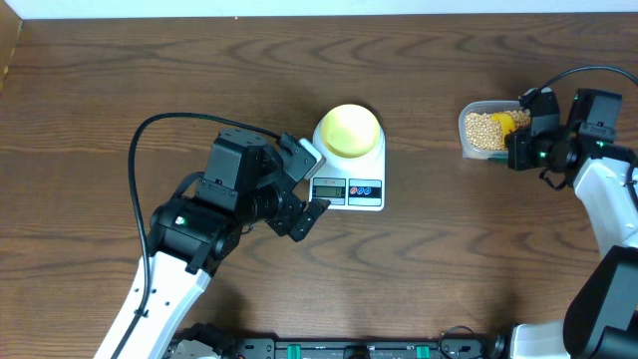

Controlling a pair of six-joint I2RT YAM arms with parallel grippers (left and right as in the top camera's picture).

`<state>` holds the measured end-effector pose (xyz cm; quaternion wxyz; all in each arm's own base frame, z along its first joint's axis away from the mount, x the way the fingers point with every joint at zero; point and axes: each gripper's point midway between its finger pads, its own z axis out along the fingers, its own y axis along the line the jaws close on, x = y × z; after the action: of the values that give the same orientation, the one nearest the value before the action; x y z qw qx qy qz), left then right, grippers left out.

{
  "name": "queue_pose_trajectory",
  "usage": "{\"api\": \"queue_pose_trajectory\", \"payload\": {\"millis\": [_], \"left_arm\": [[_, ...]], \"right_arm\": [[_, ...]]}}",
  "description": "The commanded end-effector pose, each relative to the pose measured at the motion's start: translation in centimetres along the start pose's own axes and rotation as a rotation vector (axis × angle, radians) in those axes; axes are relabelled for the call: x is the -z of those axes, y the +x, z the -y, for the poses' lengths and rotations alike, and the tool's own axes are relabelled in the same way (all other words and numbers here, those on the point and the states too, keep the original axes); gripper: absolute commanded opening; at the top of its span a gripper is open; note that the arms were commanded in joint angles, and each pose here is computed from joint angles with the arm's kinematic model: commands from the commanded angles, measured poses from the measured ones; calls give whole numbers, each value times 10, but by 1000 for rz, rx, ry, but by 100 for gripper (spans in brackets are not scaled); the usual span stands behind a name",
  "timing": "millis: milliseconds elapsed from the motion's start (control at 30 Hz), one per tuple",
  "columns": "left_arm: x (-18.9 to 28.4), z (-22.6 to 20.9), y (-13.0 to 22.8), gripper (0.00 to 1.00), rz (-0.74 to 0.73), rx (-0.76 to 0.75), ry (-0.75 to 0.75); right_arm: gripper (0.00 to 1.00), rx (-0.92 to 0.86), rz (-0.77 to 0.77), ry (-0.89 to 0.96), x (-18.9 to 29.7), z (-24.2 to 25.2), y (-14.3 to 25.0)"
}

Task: Scoop item into bowl and weigh 50g on scale
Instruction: 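Drag the scoop through the soybeans and lift it filled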

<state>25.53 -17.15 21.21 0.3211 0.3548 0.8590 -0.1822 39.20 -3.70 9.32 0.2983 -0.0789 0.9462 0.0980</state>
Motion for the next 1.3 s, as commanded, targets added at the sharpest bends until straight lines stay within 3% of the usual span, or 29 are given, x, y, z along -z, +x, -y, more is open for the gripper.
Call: {"api": "queue_pose_trajectory", "payload": {"millis": [0,1267], "left_arm": [[-1,0,0,94,2,-12,12],[-1,0,0,94,2,-12,12]], "right_arm": [[1,-47,-15,-33,-5,-4,8],[1,-204,14,-136,3,-8,7]]}}
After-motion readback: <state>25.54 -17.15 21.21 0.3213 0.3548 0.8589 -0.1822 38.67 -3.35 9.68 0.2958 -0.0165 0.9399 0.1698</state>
